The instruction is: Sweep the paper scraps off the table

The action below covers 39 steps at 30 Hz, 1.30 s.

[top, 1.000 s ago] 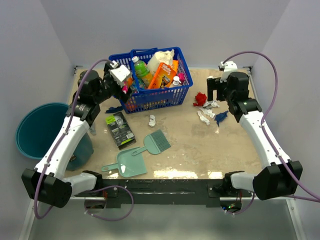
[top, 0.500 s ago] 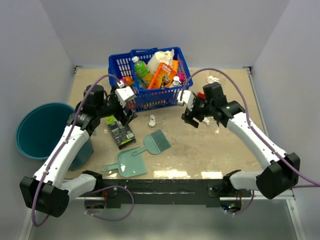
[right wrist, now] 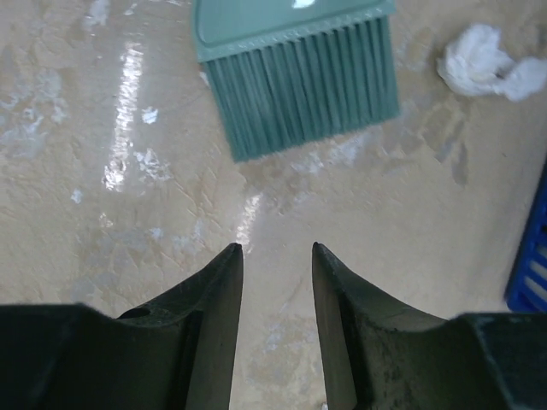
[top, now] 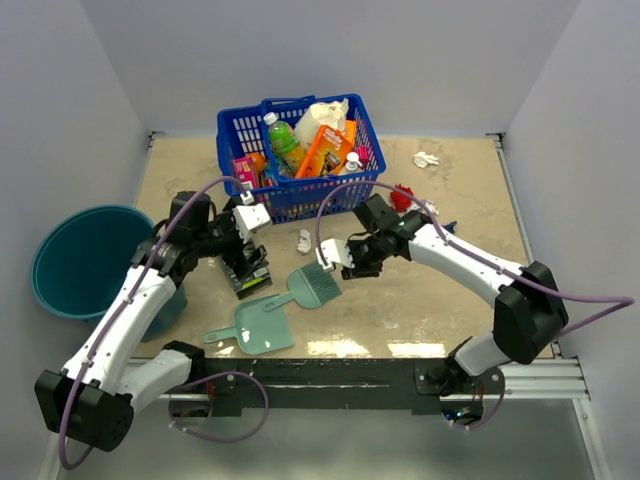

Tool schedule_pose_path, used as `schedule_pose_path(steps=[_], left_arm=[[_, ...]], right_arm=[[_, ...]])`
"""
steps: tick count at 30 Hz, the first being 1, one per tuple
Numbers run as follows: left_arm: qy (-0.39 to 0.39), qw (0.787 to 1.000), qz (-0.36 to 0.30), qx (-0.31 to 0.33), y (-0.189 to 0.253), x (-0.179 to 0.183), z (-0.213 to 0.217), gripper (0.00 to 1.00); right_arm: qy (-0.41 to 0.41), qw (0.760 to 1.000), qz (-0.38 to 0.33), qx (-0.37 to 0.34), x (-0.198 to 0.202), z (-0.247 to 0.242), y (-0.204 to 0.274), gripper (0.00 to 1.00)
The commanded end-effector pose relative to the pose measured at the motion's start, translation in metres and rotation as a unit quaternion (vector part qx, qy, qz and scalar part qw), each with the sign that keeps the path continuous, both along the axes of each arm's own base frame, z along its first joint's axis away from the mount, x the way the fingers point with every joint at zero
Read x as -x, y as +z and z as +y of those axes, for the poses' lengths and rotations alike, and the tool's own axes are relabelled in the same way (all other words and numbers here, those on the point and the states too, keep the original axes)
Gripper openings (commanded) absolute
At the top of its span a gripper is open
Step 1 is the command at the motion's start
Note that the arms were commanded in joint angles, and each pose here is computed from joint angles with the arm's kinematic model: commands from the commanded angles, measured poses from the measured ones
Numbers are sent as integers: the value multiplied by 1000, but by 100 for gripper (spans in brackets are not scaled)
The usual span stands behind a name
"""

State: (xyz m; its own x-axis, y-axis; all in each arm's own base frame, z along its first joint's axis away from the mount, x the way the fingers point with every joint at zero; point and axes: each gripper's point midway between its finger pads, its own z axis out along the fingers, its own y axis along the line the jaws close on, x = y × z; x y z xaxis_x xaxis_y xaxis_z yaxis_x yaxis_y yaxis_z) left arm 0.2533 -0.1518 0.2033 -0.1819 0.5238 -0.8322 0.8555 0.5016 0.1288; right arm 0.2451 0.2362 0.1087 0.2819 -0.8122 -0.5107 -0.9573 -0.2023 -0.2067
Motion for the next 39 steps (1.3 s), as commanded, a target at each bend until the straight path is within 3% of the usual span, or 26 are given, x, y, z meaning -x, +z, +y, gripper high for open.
schedule_pose_path(steps=[1,9,16,29,32,39], left_arm=[[-44,998,15,-40,-20,21,5,100],[9,992,25,-120,-42,7,33,100],[39,990,1,-134,-35,1,44,100],[29,991,3,-131,-32,6,43,100],[26,991,3,-131,-33,6,42,100],[14,992,9,-127,-32,6,38,100]], right_arm=[[82,996,-20,6,14,23,-10,41],[135,991,6,16,32,64,-39,39],[165,983,53,64,47,51,-66,36],[145,987,42,63,49,52,-67,27],[141,988,30,56,46,54,-61,33],[136,989,8,59,36,57,-67,37]])
